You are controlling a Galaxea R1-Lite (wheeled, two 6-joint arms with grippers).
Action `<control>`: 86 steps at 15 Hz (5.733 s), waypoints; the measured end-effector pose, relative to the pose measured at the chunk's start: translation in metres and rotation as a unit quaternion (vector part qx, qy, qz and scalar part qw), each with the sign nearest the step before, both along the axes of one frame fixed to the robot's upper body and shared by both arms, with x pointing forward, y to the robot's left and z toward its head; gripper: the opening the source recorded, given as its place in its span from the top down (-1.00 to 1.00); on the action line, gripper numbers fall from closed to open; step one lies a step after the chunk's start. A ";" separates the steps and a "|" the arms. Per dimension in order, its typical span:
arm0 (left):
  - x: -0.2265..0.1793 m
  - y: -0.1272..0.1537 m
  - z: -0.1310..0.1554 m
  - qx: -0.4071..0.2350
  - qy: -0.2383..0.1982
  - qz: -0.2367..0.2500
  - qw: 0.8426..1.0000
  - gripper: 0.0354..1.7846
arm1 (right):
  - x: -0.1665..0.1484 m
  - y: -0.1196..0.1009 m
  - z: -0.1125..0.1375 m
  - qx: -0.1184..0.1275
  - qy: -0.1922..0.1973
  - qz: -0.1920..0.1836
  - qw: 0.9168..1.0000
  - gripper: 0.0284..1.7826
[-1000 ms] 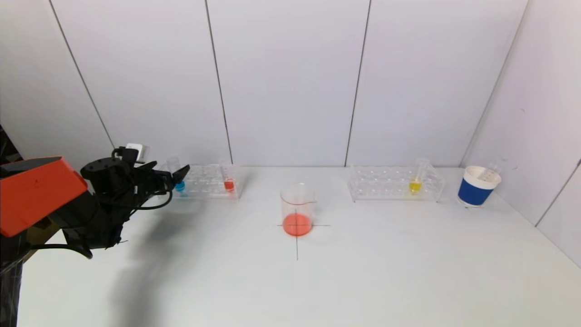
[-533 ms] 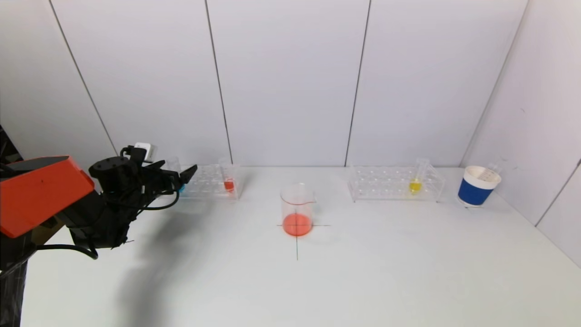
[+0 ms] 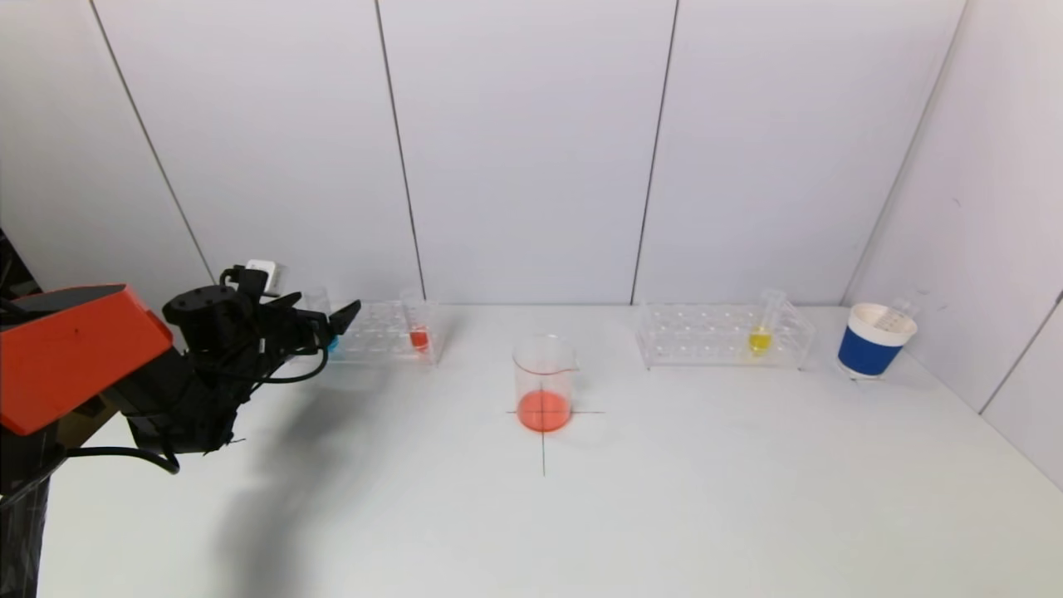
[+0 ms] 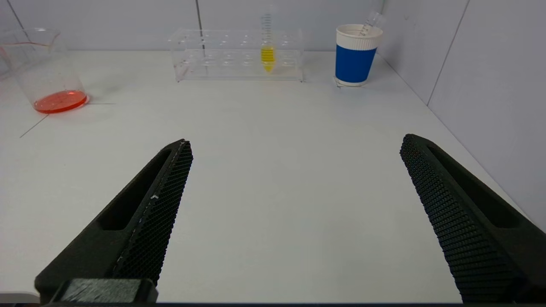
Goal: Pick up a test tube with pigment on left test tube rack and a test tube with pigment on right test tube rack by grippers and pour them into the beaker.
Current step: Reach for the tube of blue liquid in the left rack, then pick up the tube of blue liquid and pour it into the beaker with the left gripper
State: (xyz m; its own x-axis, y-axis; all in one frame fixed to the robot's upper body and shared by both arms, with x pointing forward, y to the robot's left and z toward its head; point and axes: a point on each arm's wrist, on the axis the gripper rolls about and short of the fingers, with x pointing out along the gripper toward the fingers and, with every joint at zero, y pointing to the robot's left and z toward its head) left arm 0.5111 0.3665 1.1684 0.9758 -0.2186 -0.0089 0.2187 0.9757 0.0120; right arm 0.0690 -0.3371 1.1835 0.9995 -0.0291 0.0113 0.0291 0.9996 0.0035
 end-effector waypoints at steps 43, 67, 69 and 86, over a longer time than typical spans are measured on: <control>0.001 0.004 0.001 0.000 -0.002 0.006 1.000 0.54 | 0.000 0.000 0.000 0.000 0.000 0.000 1.000 -0.99; -0.024 -0.006 0.134 0.003 -0.062 -0.007 0.998 0.54 | 0.000 0.000 0.000 0.000 0.000 0.000 1.000 -0.99; -0.031 -0.012 0.149 0.003 -0.061 -0.015 0.998 0.54 | 0.000 0.000 0.000 0.000 0.000 0.000 1.000 -0.99; -0.098 -0.108 0.249 0.061 -0.114 -0.145 0.981 0.54 | 0.000 0.000 0.000 0.000 0.000 0.000 1.000 -0.99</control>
